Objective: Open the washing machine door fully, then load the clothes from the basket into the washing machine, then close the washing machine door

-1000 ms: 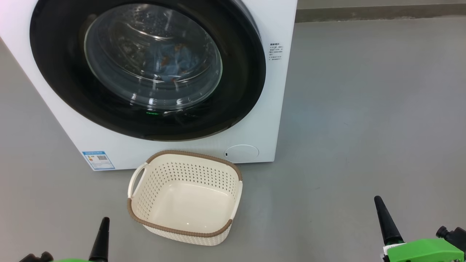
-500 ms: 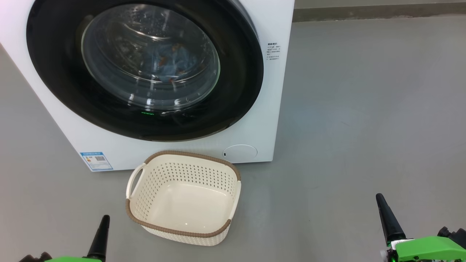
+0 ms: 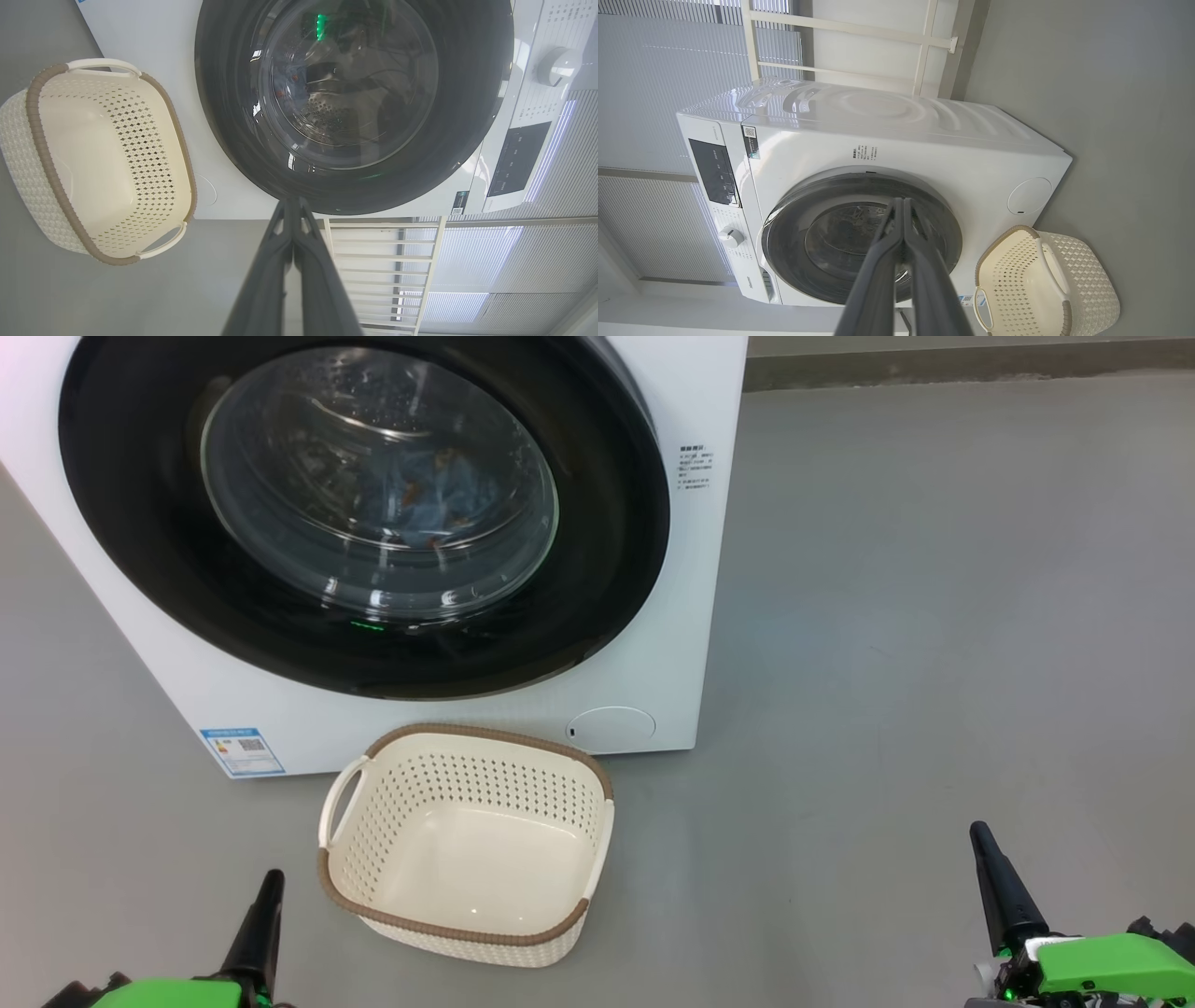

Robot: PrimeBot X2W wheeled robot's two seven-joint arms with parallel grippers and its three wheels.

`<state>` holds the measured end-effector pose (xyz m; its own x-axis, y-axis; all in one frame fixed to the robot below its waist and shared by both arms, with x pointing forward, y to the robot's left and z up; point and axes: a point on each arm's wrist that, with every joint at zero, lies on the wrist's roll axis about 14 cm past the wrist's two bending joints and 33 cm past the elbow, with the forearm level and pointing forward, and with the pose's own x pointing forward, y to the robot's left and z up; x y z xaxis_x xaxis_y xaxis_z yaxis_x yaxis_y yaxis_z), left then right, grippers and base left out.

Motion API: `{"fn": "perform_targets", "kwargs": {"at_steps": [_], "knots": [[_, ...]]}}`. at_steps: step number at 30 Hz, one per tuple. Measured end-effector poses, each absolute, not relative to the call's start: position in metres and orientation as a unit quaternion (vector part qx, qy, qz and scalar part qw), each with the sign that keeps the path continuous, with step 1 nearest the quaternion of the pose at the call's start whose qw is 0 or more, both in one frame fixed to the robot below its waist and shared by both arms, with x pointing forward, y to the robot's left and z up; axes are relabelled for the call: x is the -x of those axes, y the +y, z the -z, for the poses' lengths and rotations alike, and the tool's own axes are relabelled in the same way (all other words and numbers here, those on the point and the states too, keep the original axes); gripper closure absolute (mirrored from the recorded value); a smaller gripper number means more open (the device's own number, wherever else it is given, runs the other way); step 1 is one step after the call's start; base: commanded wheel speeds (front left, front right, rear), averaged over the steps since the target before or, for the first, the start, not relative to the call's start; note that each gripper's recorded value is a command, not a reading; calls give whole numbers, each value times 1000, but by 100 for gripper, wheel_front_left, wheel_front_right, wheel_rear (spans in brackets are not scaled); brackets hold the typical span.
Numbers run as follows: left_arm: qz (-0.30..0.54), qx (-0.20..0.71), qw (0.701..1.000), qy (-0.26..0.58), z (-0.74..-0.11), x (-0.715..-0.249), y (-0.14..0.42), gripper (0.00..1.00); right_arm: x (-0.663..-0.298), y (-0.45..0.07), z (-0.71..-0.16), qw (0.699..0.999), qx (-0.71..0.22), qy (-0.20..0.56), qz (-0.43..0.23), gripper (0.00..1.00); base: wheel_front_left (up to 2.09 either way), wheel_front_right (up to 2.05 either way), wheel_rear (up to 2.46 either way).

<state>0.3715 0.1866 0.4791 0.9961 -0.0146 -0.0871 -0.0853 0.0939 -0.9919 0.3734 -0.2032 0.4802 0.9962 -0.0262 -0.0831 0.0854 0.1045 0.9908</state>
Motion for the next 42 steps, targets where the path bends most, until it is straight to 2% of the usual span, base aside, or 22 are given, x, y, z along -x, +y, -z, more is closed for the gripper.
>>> {"fn": "perform_targets", "kwargs": {"at_steps": [11, 42], "knots": [[-15, 711, 702, 36, -483, -377, 185, 100, -377, -206, -484, 705, -708, 15, 35, 100, 0, 0, 0], [-16, 712, 701, 33, -484, -377, 187, 100, -377, -207, -484, 704, -709, 14, 35, 100, 0, 0, 0]]}}
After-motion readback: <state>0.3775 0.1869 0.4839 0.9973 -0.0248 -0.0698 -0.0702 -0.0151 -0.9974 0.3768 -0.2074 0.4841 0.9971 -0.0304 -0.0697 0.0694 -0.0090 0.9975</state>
